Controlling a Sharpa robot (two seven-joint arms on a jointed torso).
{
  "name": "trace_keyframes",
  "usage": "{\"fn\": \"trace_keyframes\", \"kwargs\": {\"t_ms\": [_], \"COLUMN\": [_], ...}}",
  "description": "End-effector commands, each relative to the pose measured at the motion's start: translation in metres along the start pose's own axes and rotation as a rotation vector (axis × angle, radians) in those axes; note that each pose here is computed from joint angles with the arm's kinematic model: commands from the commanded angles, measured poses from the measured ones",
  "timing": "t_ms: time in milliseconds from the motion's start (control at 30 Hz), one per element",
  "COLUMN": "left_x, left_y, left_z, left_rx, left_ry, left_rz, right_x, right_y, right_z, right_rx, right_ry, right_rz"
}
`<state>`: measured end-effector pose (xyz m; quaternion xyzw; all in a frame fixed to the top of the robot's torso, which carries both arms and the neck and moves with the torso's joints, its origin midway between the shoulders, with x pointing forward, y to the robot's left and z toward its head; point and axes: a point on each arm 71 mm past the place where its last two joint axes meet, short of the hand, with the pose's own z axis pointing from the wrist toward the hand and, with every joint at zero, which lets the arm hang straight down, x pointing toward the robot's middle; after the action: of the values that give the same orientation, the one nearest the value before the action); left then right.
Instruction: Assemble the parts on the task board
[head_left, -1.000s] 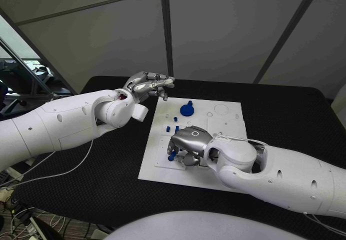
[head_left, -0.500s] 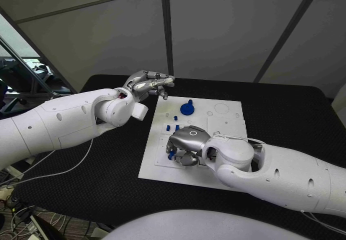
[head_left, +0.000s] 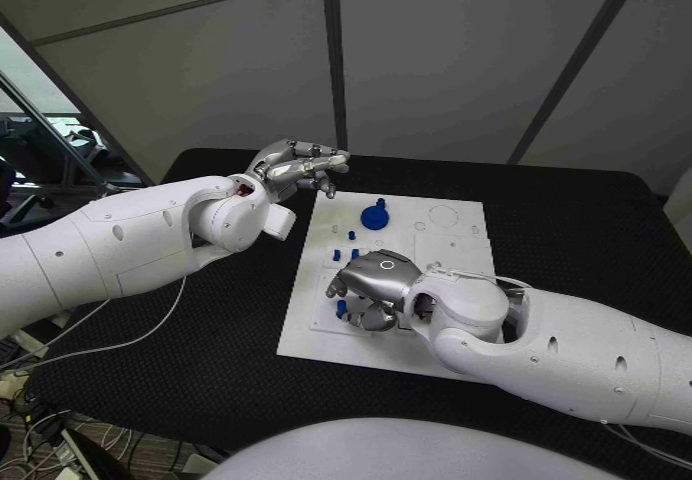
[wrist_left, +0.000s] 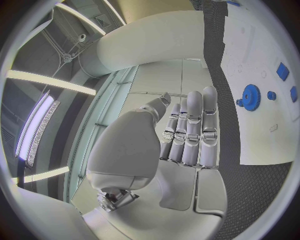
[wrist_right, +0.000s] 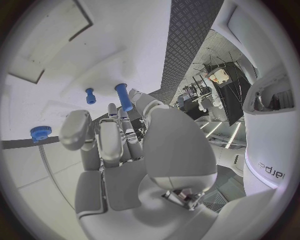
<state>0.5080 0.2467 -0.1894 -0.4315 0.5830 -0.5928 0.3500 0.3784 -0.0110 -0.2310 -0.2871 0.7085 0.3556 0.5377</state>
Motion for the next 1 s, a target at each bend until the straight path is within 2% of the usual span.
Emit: {"fn": "trace_keyframes", "kwargs": {"t_ms": [33, 167, 333, 367, 433, 567, 667, 800, 1000], "left_x": [0.0001, -0.0003, -0.0033, -0.0034, -0.0037, -0.0056, -0.0078, -0.0085, -0.0051], "left_y": [-0.0021, -0.0025, -0.0027, -0.0027, -0.0027, -0.0024, -0.0017, -0.0009, 0.0018], "left_z": [0.0003, -0.0002, -0.0014, -0.0014, -0.0016, -0.0031, -0.005, -0.006, -0.0071], "left_rx": [0.012, 0.015, 0.016, 0.016, 0.017, 0.015, 0.014, 0.016, 0.014], "left_ry": [0.0, -0.001, -0.008, -0.008, -0.008, -0.012, -0.017, -0.021, -0.011], "left_rz": [-0.003, -0.003, 0.0, 0.0, 0.0, 0.002, 0.005, 0.007, 0.005], "right_x": [-0.007, -0.011, -0.017, -0.018, -0.023, -0.03, -0.033, -0.032, -0.026], "right_y": [0.001, -0.003, -0.024, -0.026, -0.039, -0.071, -0.089, -0.105, -0.124], "right_z": [-0.003, -0.018, -0.05, -0.051, -0.063, -0.095, -0.118, -0.144, -0.17], "right_rx": [-0.019, -0.017, 0.047, 0.051, 0.103, 0.25, 0.335, 0.45, 0.612], "right_ry": [-0.084, -0.152, -0.194, -0.196, -0.214, -0.259, -0.292, -0.277, -0.251], "right_rz": [0.033, 0.086, 0.166, 0.17, 0.223, 0.37, 0.417, 0.413, 0.378]}}
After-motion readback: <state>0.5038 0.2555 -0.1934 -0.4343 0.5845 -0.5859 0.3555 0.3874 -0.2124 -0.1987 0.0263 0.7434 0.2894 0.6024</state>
